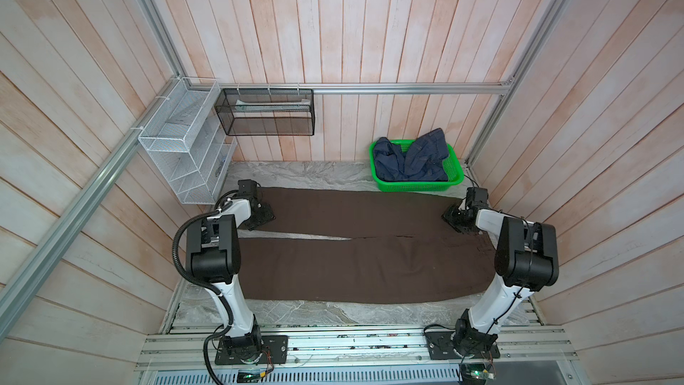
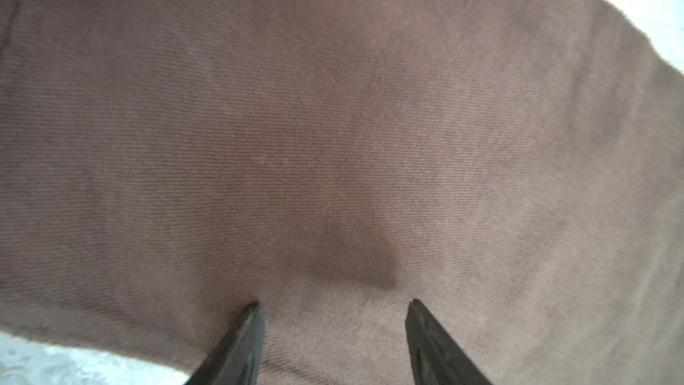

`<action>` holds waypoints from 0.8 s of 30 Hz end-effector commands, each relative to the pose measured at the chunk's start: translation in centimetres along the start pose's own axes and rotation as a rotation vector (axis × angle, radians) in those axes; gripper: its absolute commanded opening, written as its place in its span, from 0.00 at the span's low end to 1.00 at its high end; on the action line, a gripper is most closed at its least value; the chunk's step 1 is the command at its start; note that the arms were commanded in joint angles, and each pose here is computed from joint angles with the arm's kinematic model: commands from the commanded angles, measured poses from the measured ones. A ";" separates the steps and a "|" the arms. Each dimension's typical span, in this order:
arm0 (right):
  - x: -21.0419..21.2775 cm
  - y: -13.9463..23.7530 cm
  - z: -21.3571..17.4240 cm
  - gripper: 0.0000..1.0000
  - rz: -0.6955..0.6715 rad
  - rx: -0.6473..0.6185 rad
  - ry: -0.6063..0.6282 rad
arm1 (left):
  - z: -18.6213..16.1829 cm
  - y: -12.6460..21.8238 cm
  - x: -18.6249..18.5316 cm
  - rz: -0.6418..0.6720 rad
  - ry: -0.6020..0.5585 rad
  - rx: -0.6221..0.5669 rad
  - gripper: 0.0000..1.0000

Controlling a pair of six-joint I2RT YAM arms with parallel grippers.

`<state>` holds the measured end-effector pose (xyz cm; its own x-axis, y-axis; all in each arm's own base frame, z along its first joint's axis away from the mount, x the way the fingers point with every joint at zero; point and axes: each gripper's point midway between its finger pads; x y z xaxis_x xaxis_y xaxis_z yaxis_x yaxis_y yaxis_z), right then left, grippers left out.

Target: Fold and stack the trousers

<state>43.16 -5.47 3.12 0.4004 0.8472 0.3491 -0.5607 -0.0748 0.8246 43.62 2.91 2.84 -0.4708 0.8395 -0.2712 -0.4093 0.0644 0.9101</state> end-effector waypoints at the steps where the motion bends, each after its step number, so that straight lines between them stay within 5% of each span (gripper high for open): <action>1: -1.9 -0.1 -0.6 0.42 -0.049 0.012 -0.037 | -2.5 -0.4 1.0 0.017 0.005 0.100 0.64; 9: -1.4 1.5 -1.4 0.42 0.001 -0.012 -0.042 | -1.6 3.1 -0.9 -0.028 -0.022 0.036 0.72; 17: 0.4 10.5 3.0 0.44 -0.008 -0.246 -0.078 | -1.9 9.9 -3.7 -0.082 -0.047 -0.083 0.77; 24: -1.7 9.6 0.2 0.44 0.032 -0.194 -0.214 | -4.5 12.7 -2.5 -0.103 -0.002 -0.114 0.77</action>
<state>39.10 -7.93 14.38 0.4369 0.7743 0.4578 -0.7682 0.0564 0.6378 37.80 -1.13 14.80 -0.3706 0.8486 -0.3776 -0.5796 0.1064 0.8079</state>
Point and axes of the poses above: each gripper's point midway between its finger pads, its own y axis back along the fingers, its own x axis along the line the jaws close on, z = x × y, and after that the axes turned 8 degrees about y, right-handed
